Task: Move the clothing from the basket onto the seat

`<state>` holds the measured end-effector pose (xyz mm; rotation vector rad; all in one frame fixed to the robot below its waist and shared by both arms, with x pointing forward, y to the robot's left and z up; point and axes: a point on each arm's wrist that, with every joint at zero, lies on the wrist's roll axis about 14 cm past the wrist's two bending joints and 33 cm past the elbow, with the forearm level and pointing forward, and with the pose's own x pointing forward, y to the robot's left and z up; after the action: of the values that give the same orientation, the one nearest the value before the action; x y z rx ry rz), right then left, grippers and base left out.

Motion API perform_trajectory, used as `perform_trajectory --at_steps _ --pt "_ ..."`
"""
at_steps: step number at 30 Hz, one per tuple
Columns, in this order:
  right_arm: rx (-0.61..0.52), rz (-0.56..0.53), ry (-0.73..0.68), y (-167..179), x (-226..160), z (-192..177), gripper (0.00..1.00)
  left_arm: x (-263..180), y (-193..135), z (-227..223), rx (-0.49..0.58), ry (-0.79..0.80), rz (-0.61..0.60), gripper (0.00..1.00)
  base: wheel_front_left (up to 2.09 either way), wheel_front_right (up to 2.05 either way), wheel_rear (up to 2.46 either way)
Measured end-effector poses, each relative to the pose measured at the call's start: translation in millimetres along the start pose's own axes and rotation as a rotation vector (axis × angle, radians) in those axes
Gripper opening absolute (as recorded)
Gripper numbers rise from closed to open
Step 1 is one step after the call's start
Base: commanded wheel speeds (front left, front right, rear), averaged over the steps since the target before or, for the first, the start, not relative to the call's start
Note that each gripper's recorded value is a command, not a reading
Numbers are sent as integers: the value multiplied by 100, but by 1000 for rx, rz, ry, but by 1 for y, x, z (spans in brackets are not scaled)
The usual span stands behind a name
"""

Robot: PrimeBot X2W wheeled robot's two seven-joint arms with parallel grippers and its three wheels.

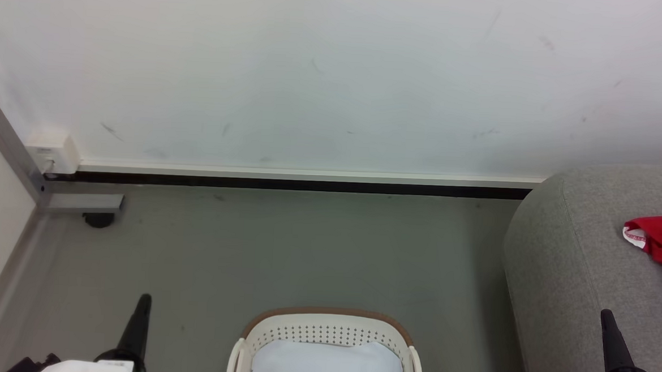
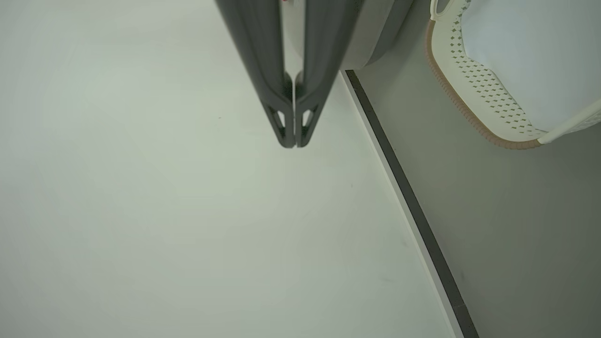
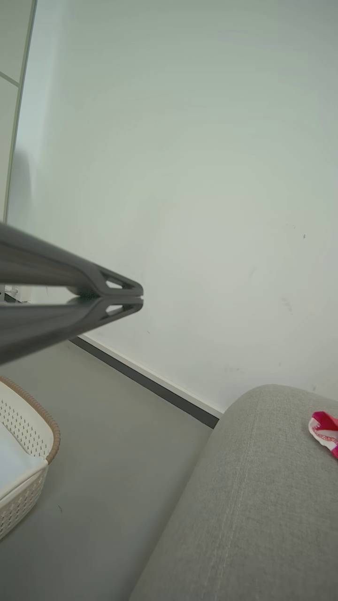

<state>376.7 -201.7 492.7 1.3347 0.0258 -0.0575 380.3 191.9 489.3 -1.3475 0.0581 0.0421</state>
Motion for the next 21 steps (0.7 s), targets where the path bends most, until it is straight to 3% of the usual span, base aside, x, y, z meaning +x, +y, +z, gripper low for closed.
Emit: perform_trajectory --at_steps 21 --pt "157 29 15 8 7 0 0 5 -9 6 -149 -3 -33 0 0 0 0"
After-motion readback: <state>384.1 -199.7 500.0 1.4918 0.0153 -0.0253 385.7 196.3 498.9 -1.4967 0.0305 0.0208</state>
